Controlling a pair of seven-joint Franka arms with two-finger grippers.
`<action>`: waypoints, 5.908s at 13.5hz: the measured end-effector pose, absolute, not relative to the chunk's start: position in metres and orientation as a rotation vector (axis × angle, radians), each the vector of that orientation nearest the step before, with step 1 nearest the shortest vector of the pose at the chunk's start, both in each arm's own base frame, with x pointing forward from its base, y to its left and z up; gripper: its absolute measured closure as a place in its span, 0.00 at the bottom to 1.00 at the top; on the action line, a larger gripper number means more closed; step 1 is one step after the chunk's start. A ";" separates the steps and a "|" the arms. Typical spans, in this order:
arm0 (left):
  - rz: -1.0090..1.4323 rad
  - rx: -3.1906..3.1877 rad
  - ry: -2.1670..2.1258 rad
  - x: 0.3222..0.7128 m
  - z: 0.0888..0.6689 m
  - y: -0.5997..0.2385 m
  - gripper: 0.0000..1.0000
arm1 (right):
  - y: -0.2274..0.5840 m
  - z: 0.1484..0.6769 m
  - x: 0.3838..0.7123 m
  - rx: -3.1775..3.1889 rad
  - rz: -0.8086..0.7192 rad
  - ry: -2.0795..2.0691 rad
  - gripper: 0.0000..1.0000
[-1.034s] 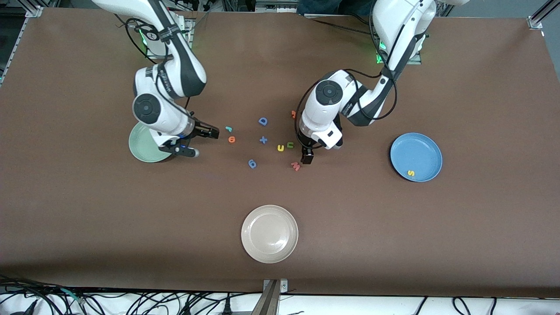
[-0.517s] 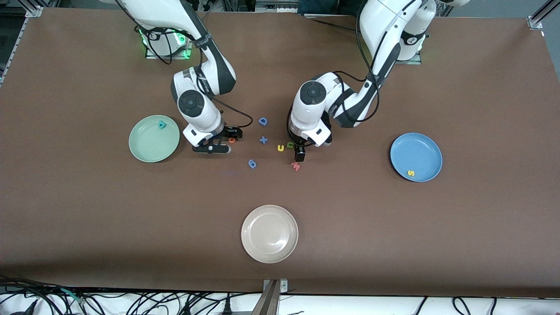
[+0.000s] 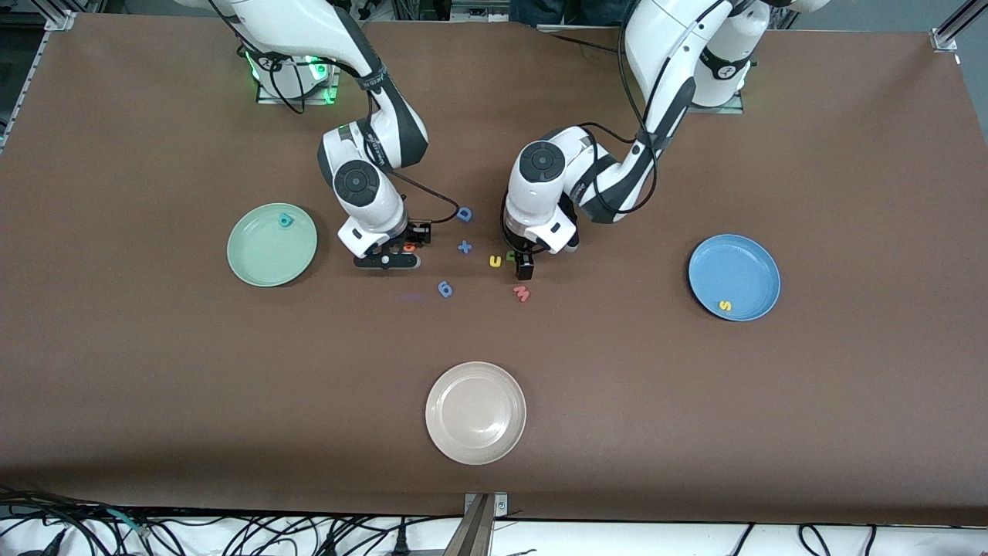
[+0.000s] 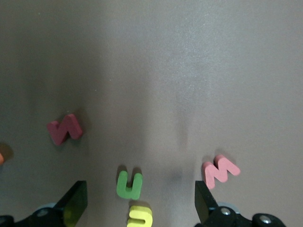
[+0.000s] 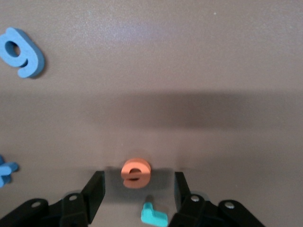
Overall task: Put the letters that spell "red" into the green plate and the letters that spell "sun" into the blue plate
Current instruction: 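Grasp the orange e with the right gripper while the left gripper grasps green u, then place the orange e on the green plate while the left gripper places u on blue, then move the right gripper back to the letters while the left gripper follows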
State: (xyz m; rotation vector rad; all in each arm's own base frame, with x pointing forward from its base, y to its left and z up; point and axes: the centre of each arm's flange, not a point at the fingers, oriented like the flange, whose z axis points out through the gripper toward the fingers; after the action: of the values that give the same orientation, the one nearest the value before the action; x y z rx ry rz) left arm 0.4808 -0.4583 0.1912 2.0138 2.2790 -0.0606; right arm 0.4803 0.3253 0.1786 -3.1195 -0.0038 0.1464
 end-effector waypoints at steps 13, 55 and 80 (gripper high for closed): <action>-0.063 2.014 2.262 0.467 0.173 -0.477 0.00 | 0.328 0.177 0.483 -3.114 0.105 -0.007 0.72; -0.040 2.836 1.493 0.615 0.267 -0.192 0.73 | 0.004 0.176 0.470 -3.151 0.465 0.162 0.57; -0.177 3.147 0.338 0.551 0.269 -0.214 0.00 | 0.282 0.210 0.482 -3.110 0.298 0.531 0.18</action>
State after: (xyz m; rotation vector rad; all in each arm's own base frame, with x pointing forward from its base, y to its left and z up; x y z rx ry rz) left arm 0.5513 -0.2143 0.2693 3.1468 0.3377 -0.1773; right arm 0.4819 0.2822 0.2100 -3.1100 0.5308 0.2979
